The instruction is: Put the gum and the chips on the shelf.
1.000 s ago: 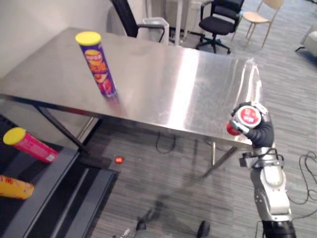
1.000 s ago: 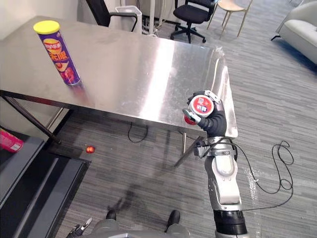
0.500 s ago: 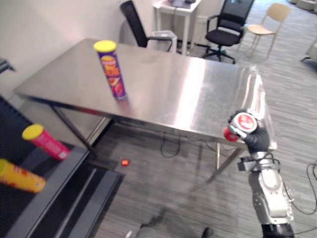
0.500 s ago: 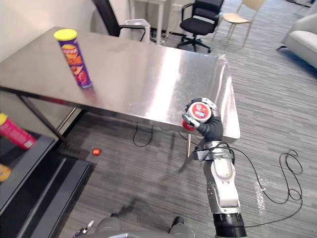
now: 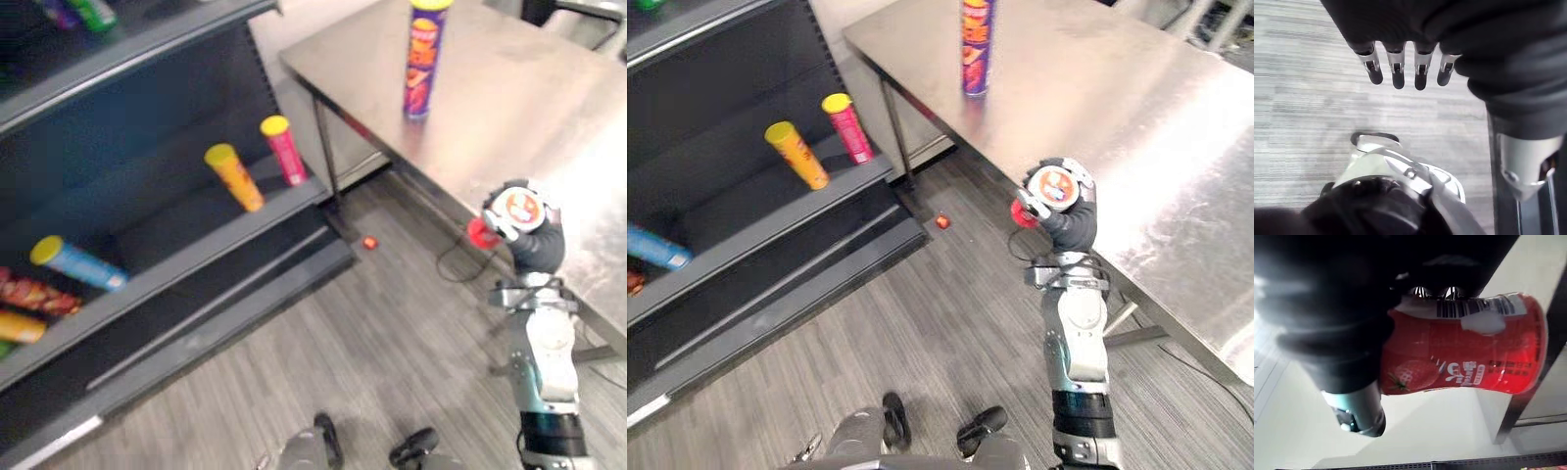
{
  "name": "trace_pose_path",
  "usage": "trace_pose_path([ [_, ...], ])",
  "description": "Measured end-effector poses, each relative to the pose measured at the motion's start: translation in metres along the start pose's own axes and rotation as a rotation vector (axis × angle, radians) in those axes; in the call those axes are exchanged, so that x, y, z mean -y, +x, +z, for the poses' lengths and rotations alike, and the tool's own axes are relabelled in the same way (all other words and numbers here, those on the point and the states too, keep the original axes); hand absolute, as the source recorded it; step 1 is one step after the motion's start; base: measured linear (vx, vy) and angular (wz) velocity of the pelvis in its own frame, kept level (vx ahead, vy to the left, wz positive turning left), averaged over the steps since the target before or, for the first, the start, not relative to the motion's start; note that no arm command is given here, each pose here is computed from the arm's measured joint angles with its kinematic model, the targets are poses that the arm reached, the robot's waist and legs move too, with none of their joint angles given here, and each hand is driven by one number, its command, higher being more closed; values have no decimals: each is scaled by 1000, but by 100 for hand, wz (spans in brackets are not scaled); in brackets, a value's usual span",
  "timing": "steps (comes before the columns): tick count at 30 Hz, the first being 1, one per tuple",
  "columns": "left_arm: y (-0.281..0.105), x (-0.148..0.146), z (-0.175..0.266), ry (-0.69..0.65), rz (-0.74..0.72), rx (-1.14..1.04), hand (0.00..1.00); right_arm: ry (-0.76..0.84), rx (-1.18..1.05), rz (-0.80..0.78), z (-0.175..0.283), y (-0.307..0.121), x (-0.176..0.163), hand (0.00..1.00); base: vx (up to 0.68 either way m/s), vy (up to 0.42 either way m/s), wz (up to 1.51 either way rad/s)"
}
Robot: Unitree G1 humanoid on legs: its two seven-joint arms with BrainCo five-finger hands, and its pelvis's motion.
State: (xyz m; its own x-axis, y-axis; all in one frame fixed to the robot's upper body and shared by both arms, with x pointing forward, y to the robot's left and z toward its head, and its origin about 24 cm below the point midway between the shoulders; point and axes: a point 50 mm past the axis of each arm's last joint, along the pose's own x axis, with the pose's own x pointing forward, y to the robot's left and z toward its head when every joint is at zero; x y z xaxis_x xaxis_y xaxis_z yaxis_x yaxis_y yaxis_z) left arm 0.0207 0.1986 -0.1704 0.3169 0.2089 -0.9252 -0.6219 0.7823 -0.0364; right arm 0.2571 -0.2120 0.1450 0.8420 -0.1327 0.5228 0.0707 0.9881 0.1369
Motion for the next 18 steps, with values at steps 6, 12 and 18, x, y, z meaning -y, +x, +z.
trace_pose_path([
  [6, 0, -9, -2, -11, 33, -20, 0, 1, -23, -30, -6, -6, -2, 100, -142, 190, 67],
  [12, 0, -13, 4, 26, 34, -6, 0, -44, -97, -31, -16, -20, 1, 100, -65, 146, 3],
  [18, 1, -19, 11, 70, 41, 14, 0, -38, -126, 1, -20, -25, -3, 100, -63, 46, -18],
])
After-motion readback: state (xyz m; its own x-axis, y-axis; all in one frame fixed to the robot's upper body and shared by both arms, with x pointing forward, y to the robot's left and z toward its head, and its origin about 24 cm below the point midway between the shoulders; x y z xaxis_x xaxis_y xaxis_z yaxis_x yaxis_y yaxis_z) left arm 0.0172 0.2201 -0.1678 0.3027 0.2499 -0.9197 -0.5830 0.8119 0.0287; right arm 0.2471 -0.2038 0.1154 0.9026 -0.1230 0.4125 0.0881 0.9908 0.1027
